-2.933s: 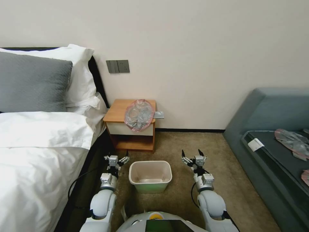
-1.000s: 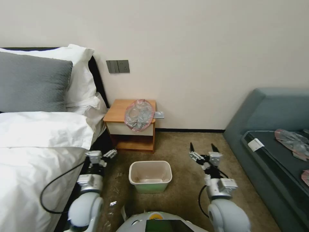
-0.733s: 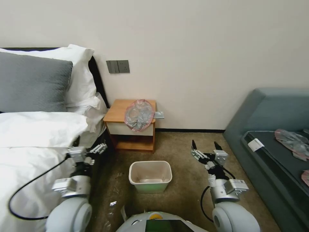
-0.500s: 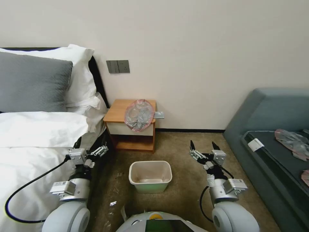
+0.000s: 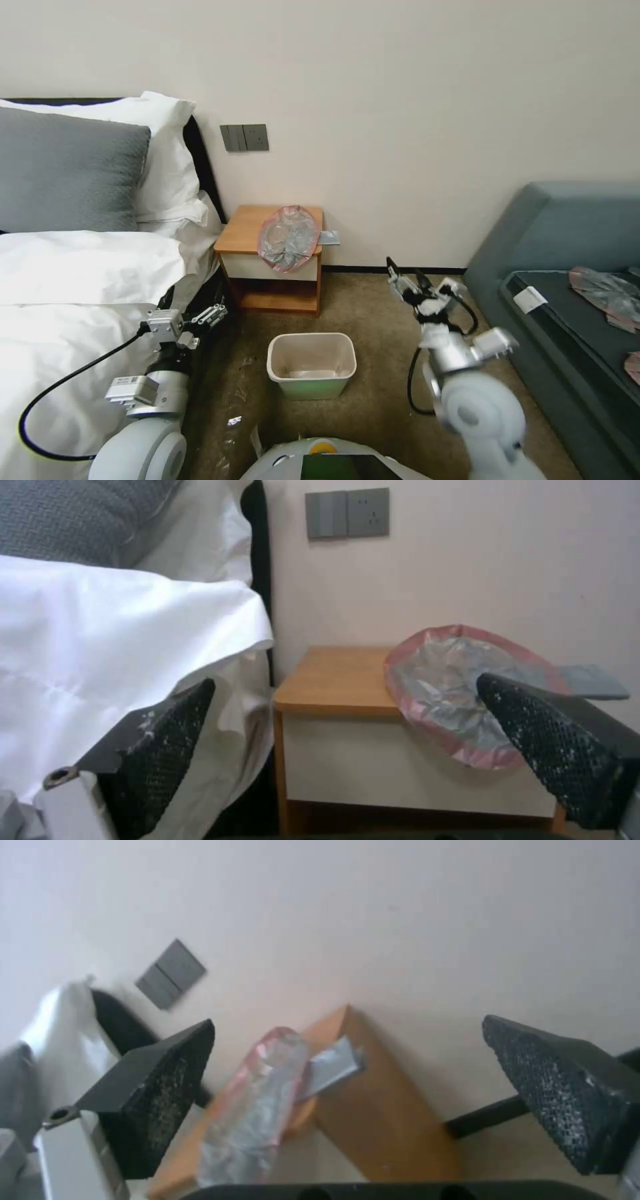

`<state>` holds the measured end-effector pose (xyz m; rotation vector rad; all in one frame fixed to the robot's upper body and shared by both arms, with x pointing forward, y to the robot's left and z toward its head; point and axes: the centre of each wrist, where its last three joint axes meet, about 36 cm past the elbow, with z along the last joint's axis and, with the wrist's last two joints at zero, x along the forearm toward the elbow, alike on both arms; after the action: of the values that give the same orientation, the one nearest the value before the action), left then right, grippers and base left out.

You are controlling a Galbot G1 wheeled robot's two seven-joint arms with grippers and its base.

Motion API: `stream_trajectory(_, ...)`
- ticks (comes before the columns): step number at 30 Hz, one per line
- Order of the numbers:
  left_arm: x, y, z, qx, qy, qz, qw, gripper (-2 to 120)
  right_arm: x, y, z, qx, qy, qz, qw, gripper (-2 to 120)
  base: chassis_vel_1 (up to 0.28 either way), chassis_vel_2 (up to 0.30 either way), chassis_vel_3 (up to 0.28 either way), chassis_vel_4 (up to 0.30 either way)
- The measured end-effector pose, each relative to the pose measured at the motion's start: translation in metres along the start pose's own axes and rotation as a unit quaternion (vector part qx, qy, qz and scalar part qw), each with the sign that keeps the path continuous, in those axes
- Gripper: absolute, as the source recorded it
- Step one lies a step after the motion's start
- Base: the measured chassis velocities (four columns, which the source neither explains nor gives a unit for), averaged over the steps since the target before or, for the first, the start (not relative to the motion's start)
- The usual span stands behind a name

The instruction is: Pick up the garbage bag from the table and place it over the trash can.

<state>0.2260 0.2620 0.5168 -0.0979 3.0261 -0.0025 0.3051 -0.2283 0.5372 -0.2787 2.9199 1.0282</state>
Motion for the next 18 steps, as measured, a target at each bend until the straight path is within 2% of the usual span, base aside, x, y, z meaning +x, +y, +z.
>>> stream_trajectory(2, -0.001, 0.001, 0.0, 0.006, -0.002, 0.006, 1.0, 100, -0.025, -0.009, -0.007, -0.052, 0.012, -0.002, 0.999, 100, 0.0, 0.0, 0.0, 0.0)
stream_trajectory(3, -0.001, 0.001, 0.0, 0.006, -0.002, 0.006, 1.0, 100, -0.025, -0.009, -0.007, -0.052, 0.012, -0.002, 0.999, 100, 0.0, 0.0, 0.0, 0.0)
stream_trajectory(6, 0.0, 0.003, 0.0, 0.012, -0.005, 0.013, 0.9998, 100, -0.067, -0.026, -0.009, -0.118, 0.032, 0.002, 0.992, 100, 0.0, 0.0, 0.0, 0.0)
stream_trajectory(8, 0.0, 0.003, 0.0, 0.014, -0.006, 0.012, 0.9998, 100, -0.08, -0.03, -0.008, -0.135, 0.039, 0.0, 0.99, 100, 0.0, 0.0, 0.0, 0.0)
stream_trajectory(10, 0.001, 0.005, 0.0, 0.015, -0.008, 0.01, 0.9998, 100, -0.109, -0.037, -0.001, -0.176, 0.056, -0.006, 0.983, 100, 0.0, 0.0, 0.0, 0.0)
stream_trajectory(14, 0.002, 0.006, 0.0, 0.016, -0.007, 0.008, 0.9998, 100, -0.137, -0.041, 0.009, -0.204, 0.073, -0.006, 0.976, 100, 0.0, 0.0, 0.0, 0.0)
stream_trajectory(18, 0.003, 0.008, 0.001, 0.018, -0.002, 0.006, 0.9998, 100, -0.178, -0.042, 0.029, -0.257, 0.1, -0.013, 0.961, 100, 0.0, 0.0, 0.0, 0.0)
